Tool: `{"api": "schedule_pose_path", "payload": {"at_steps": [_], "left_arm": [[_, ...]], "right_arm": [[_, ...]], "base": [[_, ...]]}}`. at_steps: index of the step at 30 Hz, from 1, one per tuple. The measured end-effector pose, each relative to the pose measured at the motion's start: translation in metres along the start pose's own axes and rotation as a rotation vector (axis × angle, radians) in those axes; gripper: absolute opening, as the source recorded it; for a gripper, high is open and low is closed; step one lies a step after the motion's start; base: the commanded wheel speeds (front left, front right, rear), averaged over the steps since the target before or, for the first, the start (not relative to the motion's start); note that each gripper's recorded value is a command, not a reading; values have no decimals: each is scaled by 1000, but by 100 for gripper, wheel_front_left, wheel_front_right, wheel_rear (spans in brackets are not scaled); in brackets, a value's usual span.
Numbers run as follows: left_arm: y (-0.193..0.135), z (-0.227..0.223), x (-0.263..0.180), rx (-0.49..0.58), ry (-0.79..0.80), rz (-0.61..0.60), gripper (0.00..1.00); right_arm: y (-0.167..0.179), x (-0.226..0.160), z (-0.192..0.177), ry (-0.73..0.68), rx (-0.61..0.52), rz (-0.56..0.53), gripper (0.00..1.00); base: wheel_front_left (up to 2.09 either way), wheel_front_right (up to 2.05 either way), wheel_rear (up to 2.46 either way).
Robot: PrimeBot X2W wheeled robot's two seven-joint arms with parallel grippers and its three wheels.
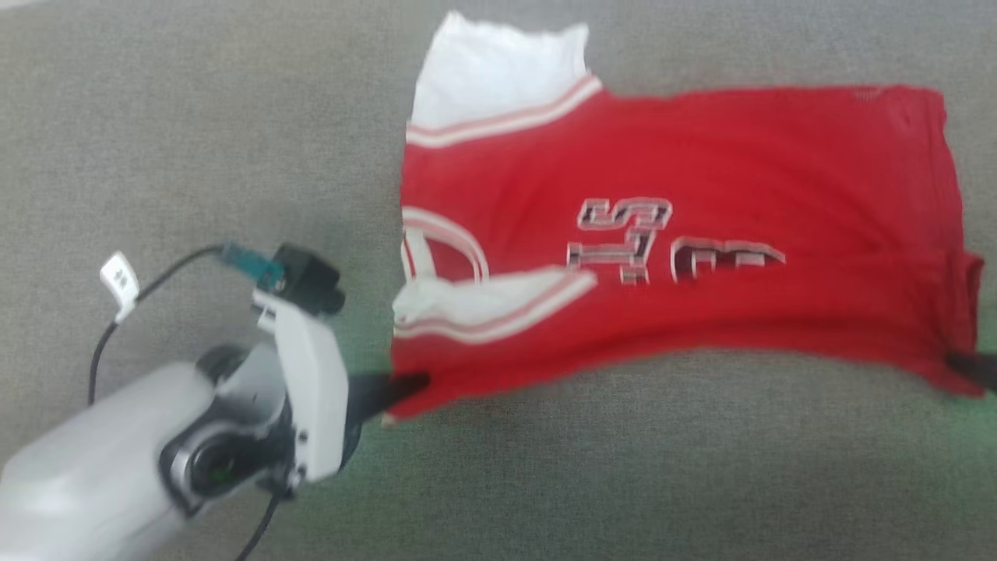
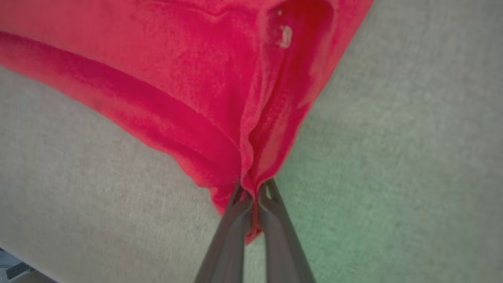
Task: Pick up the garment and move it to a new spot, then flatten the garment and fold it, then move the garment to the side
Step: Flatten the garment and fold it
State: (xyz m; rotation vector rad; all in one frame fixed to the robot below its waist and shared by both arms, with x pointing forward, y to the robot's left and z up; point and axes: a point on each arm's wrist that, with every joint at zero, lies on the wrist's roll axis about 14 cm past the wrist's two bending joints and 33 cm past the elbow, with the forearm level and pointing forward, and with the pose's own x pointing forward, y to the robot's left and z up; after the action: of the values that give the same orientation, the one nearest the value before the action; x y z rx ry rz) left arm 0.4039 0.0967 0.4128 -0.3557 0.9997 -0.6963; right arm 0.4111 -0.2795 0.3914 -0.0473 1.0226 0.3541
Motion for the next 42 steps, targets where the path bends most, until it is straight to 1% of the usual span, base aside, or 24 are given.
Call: {"api": "schedule_pose_path", "payload": {"at_steps": [6, 8, 9, 10, 11, 12, 13, 17, 20, 23, 26, 28, 30, 33, 35, 37, 39, 42], "left_arm": [[-14, -17, -15, -15, 23, -25, 0], [-16, -21, -17, -16, 29, -25, 0], [-17, -21, -18, -10, 26, -22, 0], [-16, -21, -17, -5, 22, -14, 23], [-15, -20, -17, 1, 15, -9, 49], [-14, -18, -17, 8, 1, -1, 94], [-13, -15, -17, 11, -15, 7, 100], [-3, 8, -20, 39, -109, 53, 100], [9, 39, -24, 51, -245, 108, 100], [23, 78, -28, 83, -404, 177, 100], [37, 116, -29, 119, -533, 241, 100], [44, 140, -26, 125, -600, 269, 100], [47, 163, -20, 157, -653, 292, 100], [53, 202, -11, 175, -717, 326, 100], [55, 220, 1, 194, -718, 338, 100], [55, 229, 20, 208, -665, 339, 100], [57, 234, 39, 218, -591, 343, 100], [64, 228, 68, 240, -420, 368, 100]], "right_arm": [[1, -11, -22, 22, 23, 9, 0], [2, -12, -22, 7, 30, 12, 0], [2, -13, -21, -6, 33, 11, 37], [1, -13, -19, -22, 31, 8, 89], [-1, -14, -14, -50, 28, 0, 100], [-3, -14, -9, -79, 28, -7, 100], [-4, -15, -5, -104, 26, -12, 100], [-9, -23, 24, -273, -1, -44, 100], [-12, -36, 57, -461, -39, -79, 100], [-9, -47, 81, -634, -60, -97, 100], [-7, -57, 93, -759, -60, -118, 100], [-7, -63, 99, -824, -55, -137, 100], [-10, -71, 106, -897, -27, -161, 100], [-13, -80, 109, -972, 18, -198, 100], [-14, -85, 109, -1010, 44, -216, 100], [-18, -91, 105, -1030, 63, -248, 100], [-23, -95, 97, -1036, 91, -276, 100], [-27, -96, 84, -1024, 114, -308, 100]], "base": [[0, 0, 0], [0, 0, 0], [0, 0, 0], [0, 0, 0], [0, 0, 0], [0, 0, 0], [0, 0, 0], [0, 0, 0], [0, 0, 0], [0, 0, 0], [0, 0, 0], [0, 0, 0], [0, 0, 0], [0, 0, 0], [0, 0, 0], [0, 0, 0], [0, 0, 0], [0, 0, 0]]}}
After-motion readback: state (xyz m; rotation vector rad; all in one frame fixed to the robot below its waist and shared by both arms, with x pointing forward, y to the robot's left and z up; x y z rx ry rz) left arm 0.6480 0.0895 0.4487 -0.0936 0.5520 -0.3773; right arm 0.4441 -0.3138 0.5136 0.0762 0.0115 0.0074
